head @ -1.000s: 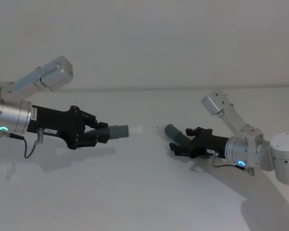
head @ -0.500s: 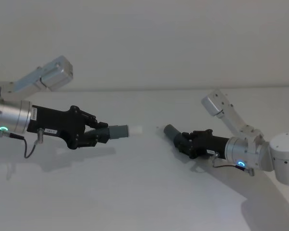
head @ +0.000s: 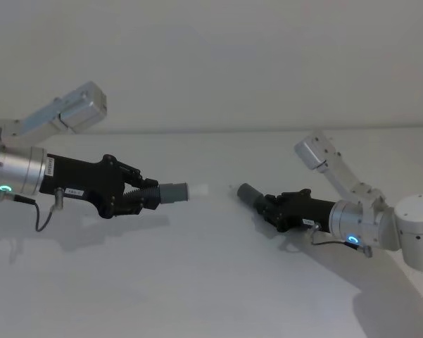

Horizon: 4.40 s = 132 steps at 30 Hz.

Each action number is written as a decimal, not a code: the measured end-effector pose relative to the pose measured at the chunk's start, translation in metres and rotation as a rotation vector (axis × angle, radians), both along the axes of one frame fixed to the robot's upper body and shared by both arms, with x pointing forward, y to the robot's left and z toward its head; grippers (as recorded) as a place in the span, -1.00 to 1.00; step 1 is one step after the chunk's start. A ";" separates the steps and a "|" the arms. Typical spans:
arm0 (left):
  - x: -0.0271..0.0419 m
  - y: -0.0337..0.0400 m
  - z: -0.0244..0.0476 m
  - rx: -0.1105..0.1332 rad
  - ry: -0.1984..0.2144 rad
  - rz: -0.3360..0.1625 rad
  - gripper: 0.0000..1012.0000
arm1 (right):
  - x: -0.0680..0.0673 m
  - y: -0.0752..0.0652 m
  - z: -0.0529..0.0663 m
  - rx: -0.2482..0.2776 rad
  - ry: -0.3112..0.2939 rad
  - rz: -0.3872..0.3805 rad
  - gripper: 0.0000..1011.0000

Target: Use both hands to pick up one end of the pipe from the table, align the ends, and insert them.

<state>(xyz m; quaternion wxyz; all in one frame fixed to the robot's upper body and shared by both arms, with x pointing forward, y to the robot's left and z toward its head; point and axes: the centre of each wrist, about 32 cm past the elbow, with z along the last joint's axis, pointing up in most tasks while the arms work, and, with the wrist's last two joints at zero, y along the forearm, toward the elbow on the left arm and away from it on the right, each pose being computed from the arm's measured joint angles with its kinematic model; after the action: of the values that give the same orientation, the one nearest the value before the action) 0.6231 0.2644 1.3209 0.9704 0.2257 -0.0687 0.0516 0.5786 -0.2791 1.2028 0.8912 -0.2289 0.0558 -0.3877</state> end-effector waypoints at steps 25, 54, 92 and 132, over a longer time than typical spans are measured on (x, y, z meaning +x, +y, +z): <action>0.0000 0.0000 0.0000 0.000 0.000 0.000 -0.42 | 0.000 0.000 0.000 0.000 0.000 0.000 -0.54; 0.0000 0.0000 0.0000 0.000 0.000 0.000 -0.42 | -0.035 -0.030 0.017 -0.035 -0.193 -0.016 -0.54; 0.0000 0.0000 0.0000 0.000 0.000 0.000 -0.42 | -0.047 -0.092 0.084 -0.270 -0.534 0.432 -0.54; 0.0000 0.0000 0.0000 0.000 0.000 0.000 -0.42 | -0.011 -0.032 0.096 -0.344 -0.539 0.772 -0.54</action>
<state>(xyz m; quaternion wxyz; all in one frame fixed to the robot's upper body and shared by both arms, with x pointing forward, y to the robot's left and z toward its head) 0.6231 0.2644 1.3209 0.9704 0.2257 -0.0687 0.0516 0.5672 -0.3113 1.2990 0.9016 -0.2682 -0.3301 -0.0786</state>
